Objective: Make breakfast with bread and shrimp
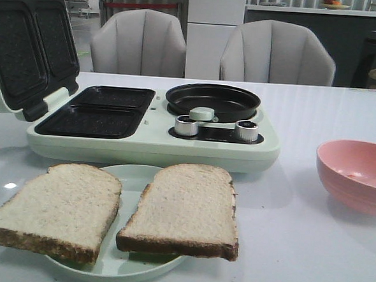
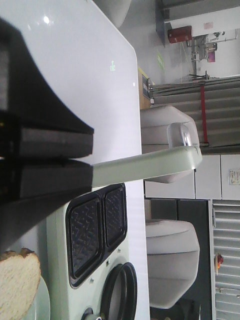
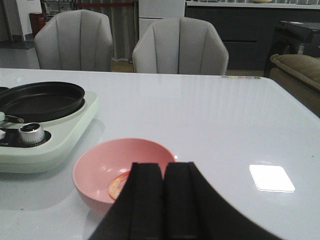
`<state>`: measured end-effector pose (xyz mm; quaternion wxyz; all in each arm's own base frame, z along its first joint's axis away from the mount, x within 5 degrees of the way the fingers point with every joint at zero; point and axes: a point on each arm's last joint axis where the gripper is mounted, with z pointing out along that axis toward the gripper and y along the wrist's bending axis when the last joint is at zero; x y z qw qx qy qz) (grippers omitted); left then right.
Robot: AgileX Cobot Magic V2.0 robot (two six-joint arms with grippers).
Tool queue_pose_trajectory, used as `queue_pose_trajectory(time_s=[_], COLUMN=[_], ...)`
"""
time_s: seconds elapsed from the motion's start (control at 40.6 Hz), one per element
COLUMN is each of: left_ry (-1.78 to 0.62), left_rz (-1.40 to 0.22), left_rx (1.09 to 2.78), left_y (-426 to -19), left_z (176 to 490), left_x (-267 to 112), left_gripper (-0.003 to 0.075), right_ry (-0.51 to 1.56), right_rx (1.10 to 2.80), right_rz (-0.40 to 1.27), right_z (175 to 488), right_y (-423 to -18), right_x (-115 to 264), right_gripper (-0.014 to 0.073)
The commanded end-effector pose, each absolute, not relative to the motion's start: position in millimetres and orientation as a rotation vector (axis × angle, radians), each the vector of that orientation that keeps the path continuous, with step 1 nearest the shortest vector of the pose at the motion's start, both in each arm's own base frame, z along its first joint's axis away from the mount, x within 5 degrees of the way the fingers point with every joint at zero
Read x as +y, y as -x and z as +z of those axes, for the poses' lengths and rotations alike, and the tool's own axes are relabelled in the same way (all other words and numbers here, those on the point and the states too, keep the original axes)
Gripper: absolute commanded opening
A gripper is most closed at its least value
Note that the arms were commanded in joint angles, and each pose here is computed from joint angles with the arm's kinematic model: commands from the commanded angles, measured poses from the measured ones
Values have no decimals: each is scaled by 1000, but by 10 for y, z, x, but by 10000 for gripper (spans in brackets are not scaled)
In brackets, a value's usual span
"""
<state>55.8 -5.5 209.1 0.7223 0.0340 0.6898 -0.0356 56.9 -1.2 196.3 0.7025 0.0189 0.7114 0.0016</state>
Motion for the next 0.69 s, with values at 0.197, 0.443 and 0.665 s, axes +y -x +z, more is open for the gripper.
queue_pose_trajectory(time_s=[0.197, 0.443, 0.665], left_ry=[-73, -73, -62], left_rz=[-93, -93, -102], left_rx=[1448, 1448, 1379], left_y=[-551, -551, -538], left_z=[2079, 2079, 2166], left_x=[-59, -59, -57], left_gripper=[101, 101, 101], right_ry=[-36, -36, -31], right_rx=[1457, 1435, 1416], right_rz=[-7, -8, -15], right_z=[2117, 2137, 2169], right_y=[-539, -536, -531], right_x=[-16, -17, -17], right_gripper=[35, 35, 35])
